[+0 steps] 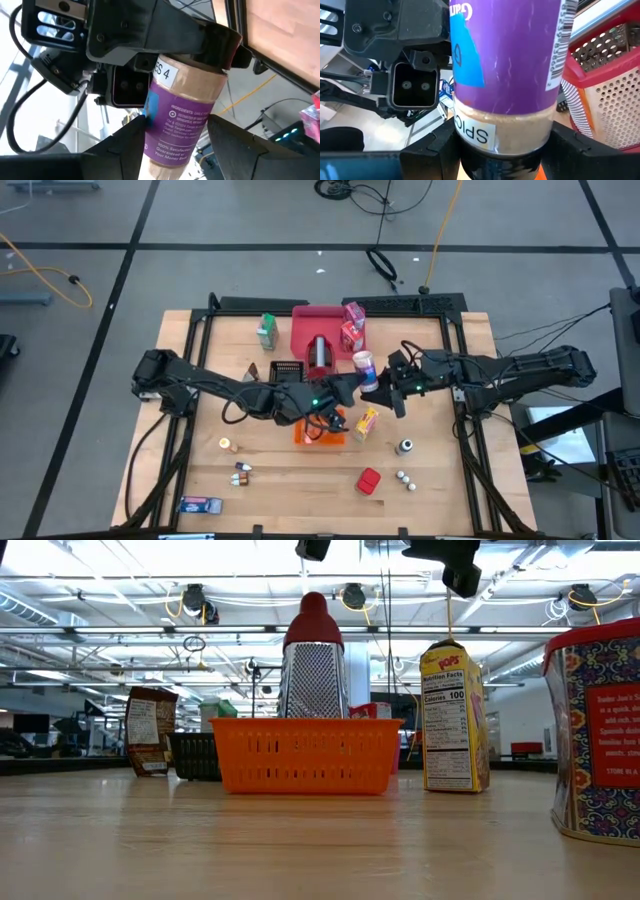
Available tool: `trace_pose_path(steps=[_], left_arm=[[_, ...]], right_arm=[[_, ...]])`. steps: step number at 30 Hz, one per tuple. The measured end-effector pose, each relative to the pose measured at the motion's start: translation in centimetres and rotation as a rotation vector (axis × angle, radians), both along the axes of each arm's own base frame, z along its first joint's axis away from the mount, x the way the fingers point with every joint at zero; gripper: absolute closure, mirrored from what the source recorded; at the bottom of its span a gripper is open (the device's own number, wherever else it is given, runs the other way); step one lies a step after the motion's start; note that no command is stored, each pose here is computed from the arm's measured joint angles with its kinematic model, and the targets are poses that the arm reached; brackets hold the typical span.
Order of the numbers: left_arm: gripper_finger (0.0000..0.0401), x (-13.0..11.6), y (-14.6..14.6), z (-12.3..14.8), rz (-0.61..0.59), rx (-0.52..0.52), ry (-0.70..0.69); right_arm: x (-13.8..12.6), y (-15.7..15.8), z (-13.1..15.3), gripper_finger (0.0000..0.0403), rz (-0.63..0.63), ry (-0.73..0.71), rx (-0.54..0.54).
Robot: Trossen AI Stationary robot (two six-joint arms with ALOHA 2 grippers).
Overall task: Pick & Place Kitchen Items
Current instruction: Put the violet seasoning bottle into the black bin
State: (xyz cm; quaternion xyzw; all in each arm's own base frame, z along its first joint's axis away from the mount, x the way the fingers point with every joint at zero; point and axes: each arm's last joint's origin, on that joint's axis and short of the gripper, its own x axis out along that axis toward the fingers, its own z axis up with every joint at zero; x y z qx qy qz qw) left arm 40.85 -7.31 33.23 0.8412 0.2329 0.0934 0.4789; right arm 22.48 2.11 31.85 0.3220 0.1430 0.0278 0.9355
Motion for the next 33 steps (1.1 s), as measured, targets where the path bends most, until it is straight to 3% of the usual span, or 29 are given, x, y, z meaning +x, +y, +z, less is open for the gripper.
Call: trace_pose_path(steps=[9,14,21,33], left_arm=[[0.0191,0.0,-0.1,0.1,-0.015,0.018,0.0],[0.0171,0.1,-0.1,0.2,-0.035,0.029,-0.006],[0.0138,0.2,0.1,0.1,-0.058,0.139,0.055],[0.0172,0.3,0.7,0.0,-0.083,0.224,0.106]], right_arm=[[0.0,0.4,0.0,0.0204,0.014,-0.002,-0.003],[0.0,0.5,0.1,0.0204,0.021,-0.004,-0.001],[0.0,0.6,0.1,0.0204,0.052,-0.007,0.006],[1.0,1.0,-0.6,0.0204,0.075,0.014,0.037]])
